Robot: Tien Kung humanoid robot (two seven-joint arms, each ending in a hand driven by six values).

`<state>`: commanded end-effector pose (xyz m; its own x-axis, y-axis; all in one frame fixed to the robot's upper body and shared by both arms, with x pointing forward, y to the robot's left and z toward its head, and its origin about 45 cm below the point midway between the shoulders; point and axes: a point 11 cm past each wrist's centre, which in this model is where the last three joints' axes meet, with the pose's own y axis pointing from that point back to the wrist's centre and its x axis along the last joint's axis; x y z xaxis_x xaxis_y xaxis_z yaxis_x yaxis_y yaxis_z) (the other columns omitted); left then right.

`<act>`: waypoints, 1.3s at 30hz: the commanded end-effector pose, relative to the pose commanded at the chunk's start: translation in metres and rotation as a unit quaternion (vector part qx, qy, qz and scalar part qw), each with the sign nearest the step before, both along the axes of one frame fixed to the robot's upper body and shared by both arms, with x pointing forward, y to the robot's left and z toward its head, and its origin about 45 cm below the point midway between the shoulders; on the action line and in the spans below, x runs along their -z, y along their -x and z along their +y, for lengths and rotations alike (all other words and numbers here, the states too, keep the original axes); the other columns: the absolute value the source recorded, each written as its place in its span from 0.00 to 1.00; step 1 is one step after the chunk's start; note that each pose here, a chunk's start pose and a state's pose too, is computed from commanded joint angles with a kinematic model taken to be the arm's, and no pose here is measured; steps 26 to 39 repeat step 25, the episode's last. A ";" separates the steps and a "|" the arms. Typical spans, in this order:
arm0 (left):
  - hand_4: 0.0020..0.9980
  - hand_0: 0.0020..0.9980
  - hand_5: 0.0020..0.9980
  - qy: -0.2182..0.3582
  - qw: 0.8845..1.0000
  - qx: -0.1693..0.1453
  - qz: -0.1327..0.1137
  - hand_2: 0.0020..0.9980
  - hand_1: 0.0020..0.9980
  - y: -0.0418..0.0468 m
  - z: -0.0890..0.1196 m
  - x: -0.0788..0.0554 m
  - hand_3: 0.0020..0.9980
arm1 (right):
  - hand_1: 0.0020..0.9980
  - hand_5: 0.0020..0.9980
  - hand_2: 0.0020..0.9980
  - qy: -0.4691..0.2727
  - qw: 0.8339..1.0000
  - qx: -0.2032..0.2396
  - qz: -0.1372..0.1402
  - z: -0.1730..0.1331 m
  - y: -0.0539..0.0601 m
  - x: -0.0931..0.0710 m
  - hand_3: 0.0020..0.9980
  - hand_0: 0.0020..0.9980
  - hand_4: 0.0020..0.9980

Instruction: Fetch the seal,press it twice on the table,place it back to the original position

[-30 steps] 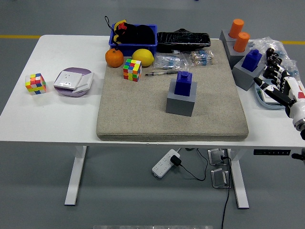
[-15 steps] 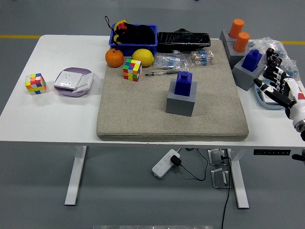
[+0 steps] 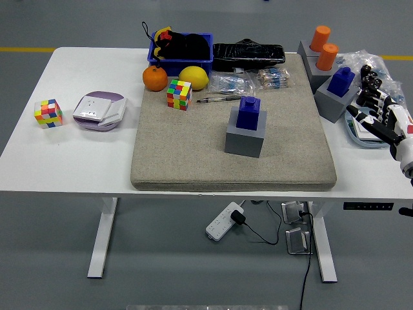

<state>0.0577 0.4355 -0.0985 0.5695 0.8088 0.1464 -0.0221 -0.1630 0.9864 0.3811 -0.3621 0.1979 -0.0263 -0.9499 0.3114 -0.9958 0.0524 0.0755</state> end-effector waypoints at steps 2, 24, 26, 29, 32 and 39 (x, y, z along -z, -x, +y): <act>0.72 0.82 0.38 0.000 1.000 -0.001 -0.001 0.75 0.79 -0.0006 0.000 0.000 0.81 | 0.91 0.53 0.89 0.000 1.000 -0.001 -0.001 0.000 0.000 -0.001 0.93 0.95 1.00; 0.72 0.82 0.38 0.000 1.000 -0.006 -0.006 0.75 0.79 -0.0043 0.000 0.000 0.81 | 0.89 0.49 0.88 0.000 1.000 0.002 -0.007 -0.002 -0.004 -0.009 0.92 0.94 1.00; 0.72 0.82 0.38 0.000 1.000 -0.006 -0.006 0.75 0.79 -0.0046 0.000 -0.001 0.81 | 0.89 0.49 0.88 0.000 1.000 0.002 -0.008 -0.002 -0.004 -0.009 0.92 0.94 1.00; 0.72 0.82 0.38 0.000 1.000 -0.006 -0.006 0.75 0.79 -0.0046 0.000 -0.001 0.81 | 0.89 0.49 0.88 0.000 1.000 0.002 -0.008 -0.002 -0.004 -0.009 0.92 0.94 1.00; 0.72 0.82 0.38 0.000 1.000 -0.006 -0.006 0.75 0.79 -0.0046 0.000 -0.001 0.81 | 0.89 0.49 0.88 0.000 1.000 0.002 -0.008 -0.002 -0.004 -0.009 0.92 0.94 1.00; 0.72 0.82 0.38 0.000 1.000 -0.006 -0.006 0.75 0.79 -0.0046 0.000 -0.001 0.81 | 0.89 0.49 0.88 0.000 1.000 0.002 -0.008 -0.002 -0.004 -0.009 0.92 0.94 1.00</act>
